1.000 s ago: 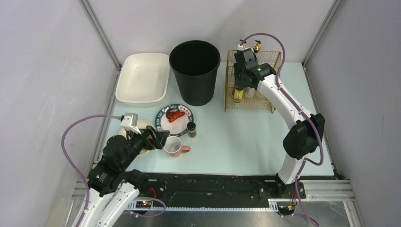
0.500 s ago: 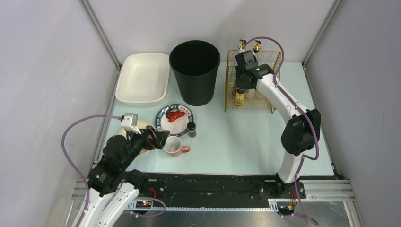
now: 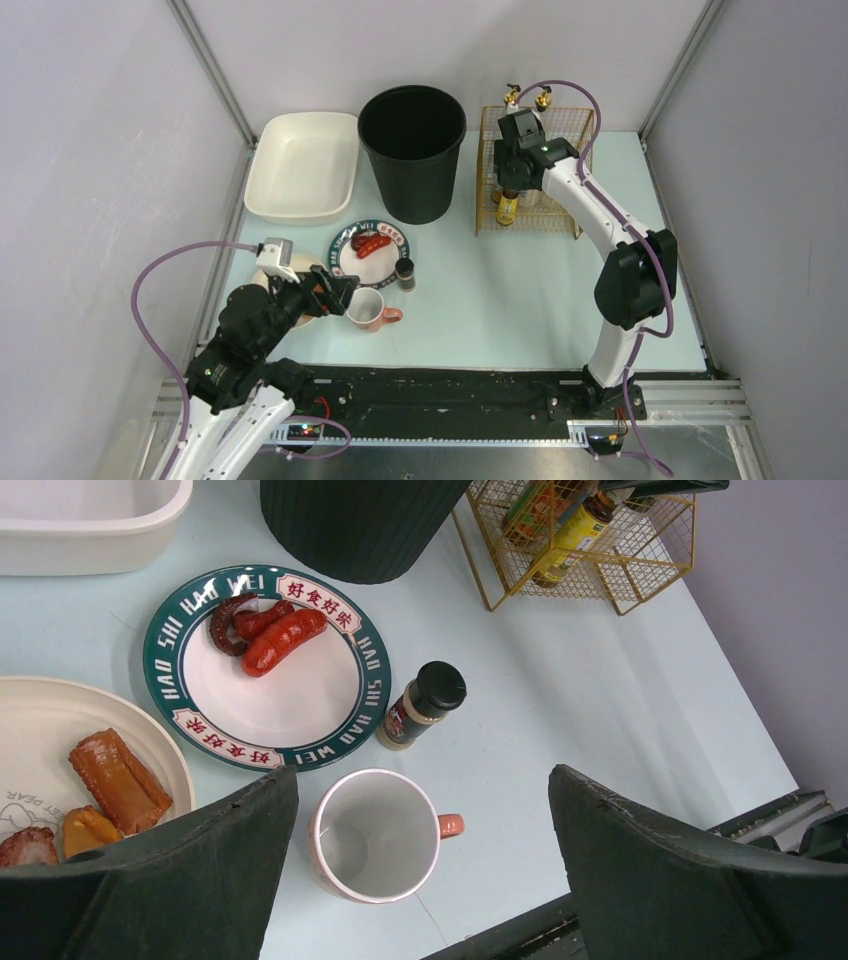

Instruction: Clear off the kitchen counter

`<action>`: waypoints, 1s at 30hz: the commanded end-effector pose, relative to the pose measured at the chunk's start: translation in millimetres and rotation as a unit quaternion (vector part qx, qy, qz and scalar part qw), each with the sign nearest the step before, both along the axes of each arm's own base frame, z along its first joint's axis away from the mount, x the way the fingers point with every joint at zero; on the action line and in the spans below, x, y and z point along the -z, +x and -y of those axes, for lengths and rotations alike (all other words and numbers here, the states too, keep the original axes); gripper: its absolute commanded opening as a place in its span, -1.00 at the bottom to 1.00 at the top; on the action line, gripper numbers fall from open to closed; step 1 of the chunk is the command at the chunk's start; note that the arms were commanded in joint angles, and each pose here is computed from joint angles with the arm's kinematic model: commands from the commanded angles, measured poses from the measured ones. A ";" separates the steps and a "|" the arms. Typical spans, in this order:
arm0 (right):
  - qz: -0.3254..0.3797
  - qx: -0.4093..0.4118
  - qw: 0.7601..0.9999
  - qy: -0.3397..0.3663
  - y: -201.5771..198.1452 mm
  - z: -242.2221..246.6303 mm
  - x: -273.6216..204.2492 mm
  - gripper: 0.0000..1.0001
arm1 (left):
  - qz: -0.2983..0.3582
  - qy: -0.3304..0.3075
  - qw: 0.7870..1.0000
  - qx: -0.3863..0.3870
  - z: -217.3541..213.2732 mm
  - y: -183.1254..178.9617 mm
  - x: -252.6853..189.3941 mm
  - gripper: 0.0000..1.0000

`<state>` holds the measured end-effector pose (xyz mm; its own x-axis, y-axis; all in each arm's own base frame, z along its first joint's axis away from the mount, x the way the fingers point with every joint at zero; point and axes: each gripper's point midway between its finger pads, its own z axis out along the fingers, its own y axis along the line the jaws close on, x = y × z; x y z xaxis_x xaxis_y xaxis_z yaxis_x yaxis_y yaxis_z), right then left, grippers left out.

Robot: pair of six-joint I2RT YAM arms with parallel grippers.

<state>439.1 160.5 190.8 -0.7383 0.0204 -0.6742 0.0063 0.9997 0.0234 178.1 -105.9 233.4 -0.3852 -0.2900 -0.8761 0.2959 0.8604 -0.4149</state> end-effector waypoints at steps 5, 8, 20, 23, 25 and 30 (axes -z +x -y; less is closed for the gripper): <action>0.058 0.003 0.998 0.019 -1.2 2.1 -49.2 0.41 | -0.001 -0.004 1.000 0.001 3.2 3.9 -0.6 0.97; 0.076 -0.003 0.997 0.024 -11.3 1.1 -67.8 0.42 | -0.002 -0.004 1.000 0.001 3.4 3.8 -0.5 0.97; 0.107 -0.106 0.987 0.052 -89.3 -60.3 -101.2 0.47 | 0.000 -0.005 1.000 0.000 2.8 3.7 -0.7 0.97; 0.107 -0.144 0.981 0.070 -117.6 -87.2 -99.2 0.49 | -0.001 -0.005 1.000 0.000 3.2 3.7 -0.5 0.97; 0.099 -0.166 0.978 0.082 -133.6 -103.0 -94.2 0.50 | -0.002 -0.004 1.000 0.000 3.1 3.8 -0.3 0.97; 0.058 -0.220 0.966 0.123 -174.6 -145.2 -76.0 0.50 | 0.003 -0.006 1.000 -0.005 1.1 3.6 -1.8 0.97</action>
